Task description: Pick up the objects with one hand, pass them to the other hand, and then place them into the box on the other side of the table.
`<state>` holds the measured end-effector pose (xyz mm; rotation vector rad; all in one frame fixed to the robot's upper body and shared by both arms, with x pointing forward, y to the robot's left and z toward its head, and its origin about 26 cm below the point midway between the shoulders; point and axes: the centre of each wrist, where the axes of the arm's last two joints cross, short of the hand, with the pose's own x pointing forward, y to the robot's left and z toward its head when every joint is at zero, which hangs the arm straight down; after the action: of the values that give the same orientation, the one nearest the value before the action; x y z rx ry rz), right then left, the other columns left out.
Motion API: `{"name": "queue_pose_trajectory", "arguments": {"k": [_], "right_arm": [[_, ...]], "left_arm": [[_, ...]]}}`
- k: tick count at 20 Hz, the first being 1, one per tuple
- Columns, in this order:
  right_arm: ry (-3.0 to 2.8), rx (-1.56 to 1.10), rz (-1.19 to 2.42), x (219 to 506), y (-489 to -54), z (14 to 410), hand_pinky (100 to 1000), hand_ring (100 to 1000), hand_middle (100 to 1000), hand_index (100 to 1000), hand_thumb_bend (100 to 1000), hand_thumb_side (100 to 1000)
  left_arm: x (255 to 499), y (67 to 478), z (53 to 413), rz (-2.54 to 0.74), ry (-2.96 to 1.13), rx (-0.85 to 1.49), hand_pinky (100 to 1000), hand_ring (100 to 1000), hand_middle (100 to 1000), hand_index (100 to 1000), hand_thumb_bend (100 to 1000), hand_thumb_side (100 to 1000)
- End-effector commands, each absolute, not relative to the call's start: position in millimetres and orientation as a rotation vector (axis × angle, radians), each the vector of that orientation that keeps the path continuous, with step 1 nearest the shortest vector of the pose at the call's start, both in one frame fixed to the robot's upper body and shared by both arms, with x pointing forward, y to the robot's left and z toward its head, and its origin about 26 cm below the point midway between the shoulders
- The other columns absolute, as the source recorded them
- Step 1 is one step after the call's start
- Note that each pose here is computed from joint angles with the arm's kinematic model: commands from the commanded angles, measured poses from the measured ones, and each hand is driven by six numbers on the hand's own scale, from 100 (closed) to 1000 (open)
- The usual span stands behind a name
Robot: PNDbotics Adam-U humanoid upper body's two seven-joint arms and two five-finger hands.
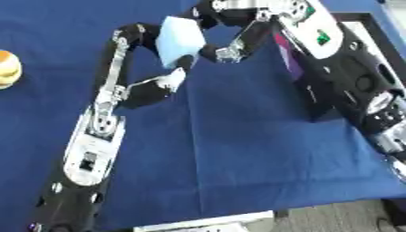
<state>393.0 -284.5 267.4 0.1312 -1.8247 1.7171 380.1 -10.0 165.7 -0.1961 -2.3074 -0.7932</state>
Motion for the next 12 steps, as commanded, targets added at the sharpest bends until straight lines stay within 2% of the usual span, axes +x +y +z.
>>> {"name": "queue_pose_trajectory", "arguments": {"k": [1,4,5,7,12], "right_arm": [[-1.841,0.115,1.724,391.4,-287.9,278.3,733,1000,632,837,100,250],[-1.838,0.115,1.716,391.5,-288.9,278.5,732,1000,627,833,100,222],[-1.836,0.114,1.714,391.5,-289.5,278.5,731,1000,624,829,100,213],[-1.833,0.110,1.711,391.5,-290.6,278.5,728,1000,621,825,100,209],[-1.826,0.104,1.704,391.9,-292.8,278.1,727,1000,617,821,100,205]], "left_arm": [[376.4,-17.5,171.3,-0.782,-2.321,-0.210,754,499,486,734,232,361],[377.3,-17.0,169.0,-0.785,-2.308,-0.196,768,518,503,750,281,411],[377.8,-16.6,168.2,-0.786,-2.305,-0.190,778,533,522,767,335,450],[378.5,-16.0,167.2,-0.787,-2.304,-0.179,786,546,543,782,386,475],[379.3,-15.4,166.7,-0.805,-2.322,-0.148,801,565,568,813,464,465]]}}
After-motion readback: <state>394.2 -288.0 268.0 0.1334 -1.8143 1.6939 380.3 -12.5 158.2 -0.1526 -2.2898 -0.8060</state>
